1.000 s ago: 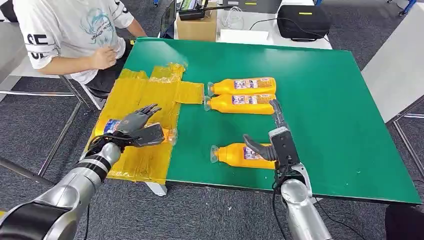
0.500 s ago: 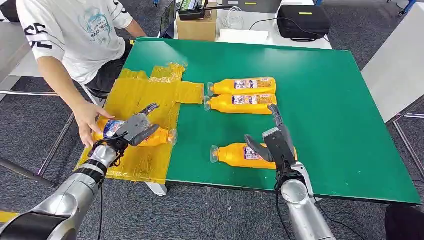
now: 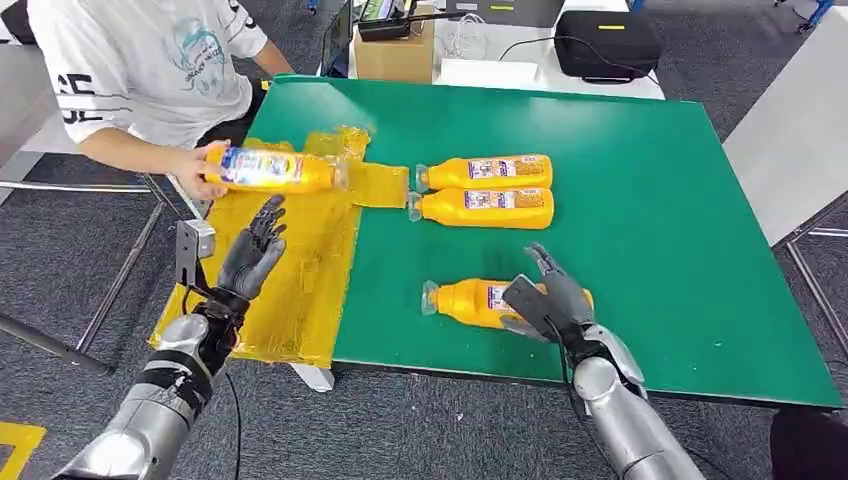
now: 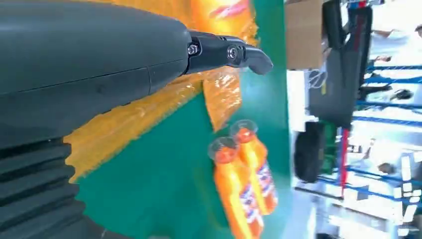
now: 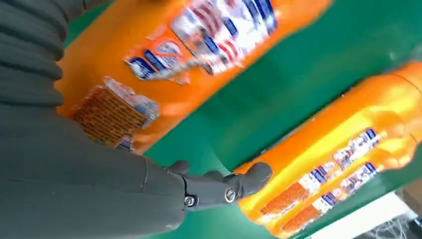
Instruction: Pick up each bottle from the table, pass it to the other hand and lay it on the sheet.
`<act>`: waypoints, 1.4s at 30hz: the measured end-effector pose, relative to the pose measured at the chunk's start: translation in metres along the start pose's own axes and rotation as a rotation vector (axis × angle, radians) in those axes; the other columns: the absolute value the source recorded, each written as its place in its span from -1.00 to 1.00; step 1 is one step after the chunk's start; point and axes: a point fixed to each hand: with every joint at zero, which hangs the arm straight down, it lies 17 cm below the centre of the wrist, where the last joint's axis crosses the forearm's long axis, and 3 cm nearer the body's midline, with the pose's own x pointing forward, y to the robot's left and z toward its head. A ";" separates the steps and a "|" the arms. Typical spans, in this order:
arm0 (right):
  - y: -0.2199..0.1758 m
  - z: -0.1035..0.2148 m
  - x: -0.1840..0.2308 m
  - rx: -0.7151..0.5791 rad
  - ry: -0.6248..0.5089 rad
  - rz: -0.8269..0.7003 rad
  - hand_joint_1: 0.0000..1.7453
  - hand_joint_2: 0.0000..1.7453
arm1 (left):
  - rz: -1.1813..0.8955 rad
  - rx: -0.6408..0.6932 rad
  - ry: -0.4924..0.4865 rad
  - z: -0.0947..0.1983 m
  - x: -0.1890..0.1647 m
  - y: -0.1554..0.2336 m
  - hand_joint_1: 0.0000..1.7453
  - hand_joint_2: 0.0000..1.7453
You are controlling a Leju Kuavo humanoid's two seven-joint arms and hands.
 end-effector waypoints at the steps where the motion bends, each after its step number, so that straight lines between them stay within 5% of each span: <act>1: 0.000 -0.001 -0.002 0.005 0.006 0.009 -1.00 1.00 | 0.008 0.001 -0.005 0.000 0.001 -0.002 -1.00 1.00; 9: 0.009 0.003 -0.018 0.080 0.039 0.051 -0.98 1.00 | 0.042 0.065 -0.039 -0.005 0.011 -0.007 -1.00 1.00; 10: 0.011 0.003 -0.020 0.101 0.039 0.056 -0.50 1.00 | 0.054 0.066 -0.044 -0.006 0.013 -0.010 -1.00 1.00; 11: 0.012 0.005 -0.022 0.129 0.037 0.063 -0.50 1.00 | 0.065 0.065 -0.048 -0.006 0.014 -0.011 -1.00 1.00; 12: 0.014 0.006 -0.024 0.156 0.033 0.071 0.70 1.00 | 0.075 0.061 -0.052 -0.007 0.016 -0.014 -1.00 1.00; 16: 0.017 0.012 -0.032 0.258 0.020 0.085 0.98 1.00 | 0.117 0.025 -0.061 -0.008 0.018 -0.027 -1.00 1.00; 25: -0.012 0.037 -0.082 0.517 0.116 0.150 1.00 1.00 | 0.141 -0.059 -0.046 -0.014 0.017 -0.051 -1.00 1.00; 37: -0.032 0.069 -0.132 0.646 0.261 0.234 1.00 1.00 | 0.177 -0.095 -0.035 -0.015 0.014 -0.060 -1.00 1.00; 42: -0.093 0.057 -0.123 0.624 0.307 0.302 1.00 1.00 | 0.199 -0.092 -0.033 -0.014 0.013 -0.058 -1.00 1.00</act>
